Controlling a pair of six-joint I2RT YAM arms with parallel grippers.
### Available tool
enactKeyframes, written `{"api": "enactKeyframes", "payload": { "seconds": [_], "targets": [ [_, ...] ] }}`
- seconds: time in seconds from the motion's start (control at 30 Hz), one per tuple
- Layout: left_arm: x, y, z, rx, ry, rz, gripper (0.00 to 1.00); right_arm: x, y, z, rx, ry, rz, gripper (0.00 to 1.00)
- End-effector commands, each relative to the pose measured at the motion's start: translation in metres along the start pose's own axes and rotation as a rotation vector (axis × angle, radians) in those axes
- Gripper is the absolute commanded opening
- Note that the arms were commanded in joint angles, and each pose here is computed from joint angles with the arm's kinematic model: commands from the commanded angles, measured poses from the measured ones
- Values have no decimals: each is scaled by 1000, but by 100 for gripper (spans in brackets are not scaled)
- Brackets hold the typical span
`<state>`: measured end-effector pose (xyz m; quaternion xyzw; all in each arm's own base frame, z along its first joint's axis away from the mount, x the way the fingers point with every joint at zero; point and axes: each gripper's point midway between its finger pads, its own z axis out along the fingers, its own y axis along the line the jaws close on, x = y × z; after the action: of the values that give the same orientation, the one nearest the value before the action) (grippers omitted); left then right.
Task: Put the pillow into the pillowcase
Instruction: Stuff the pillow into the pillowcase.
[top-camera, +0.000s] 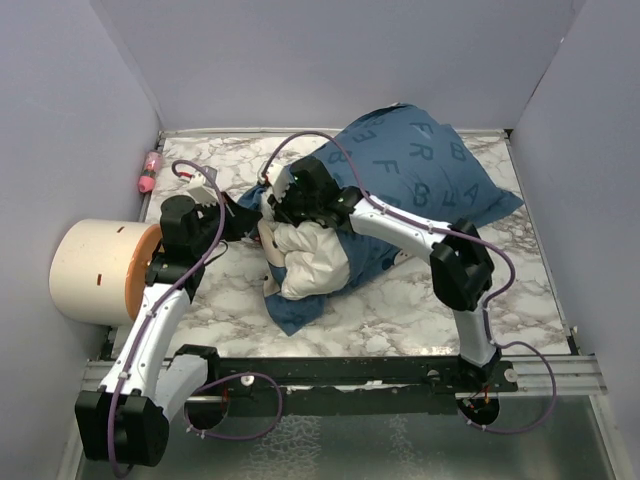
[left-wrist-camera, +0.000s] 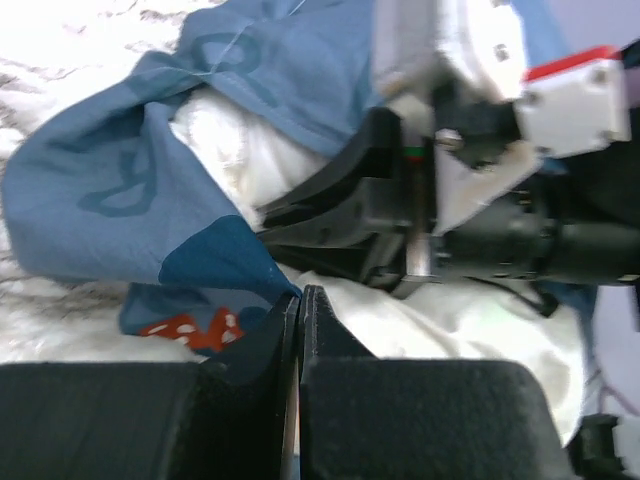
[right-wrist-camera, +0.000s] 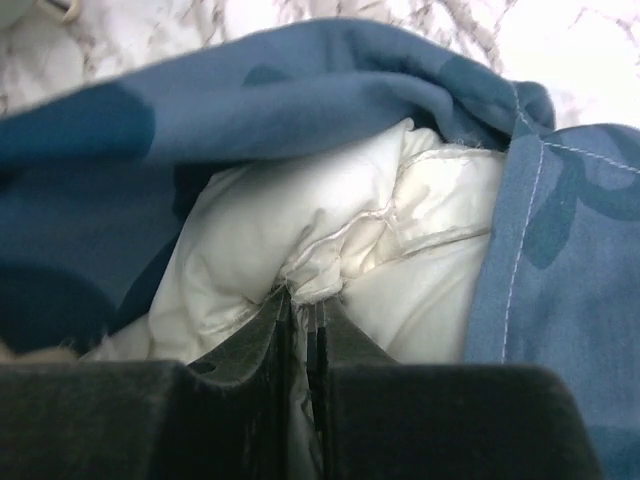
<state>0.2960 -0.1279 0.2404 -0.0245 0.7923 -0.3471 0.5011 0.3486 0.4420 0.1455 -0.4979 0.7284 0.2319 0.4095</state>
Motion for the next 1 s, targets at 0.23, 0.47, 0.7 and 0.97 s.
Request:
{"api": "enactKeyframes", "payload": {
  "seconds": [0.23, 0.47, 0.7, 0.97],
  "targets": [
    [-32, -87, -40, 497, -305, -142, 0, 110, -4, 83, -213, 265, 374, 6],
    [36, -69, 5, 418, -62, -273, 0, 154, -23, 103, -106, 362, 405, 8],
    [16, 12, -17, -152, -113, -151, 45, 185, -31, 36, -42, 342, 398, 9],
    [47, 0, -26, -80, -24, -267, 55, 180, -12, 31, -138, 310, 410, 9]
  ]
}}
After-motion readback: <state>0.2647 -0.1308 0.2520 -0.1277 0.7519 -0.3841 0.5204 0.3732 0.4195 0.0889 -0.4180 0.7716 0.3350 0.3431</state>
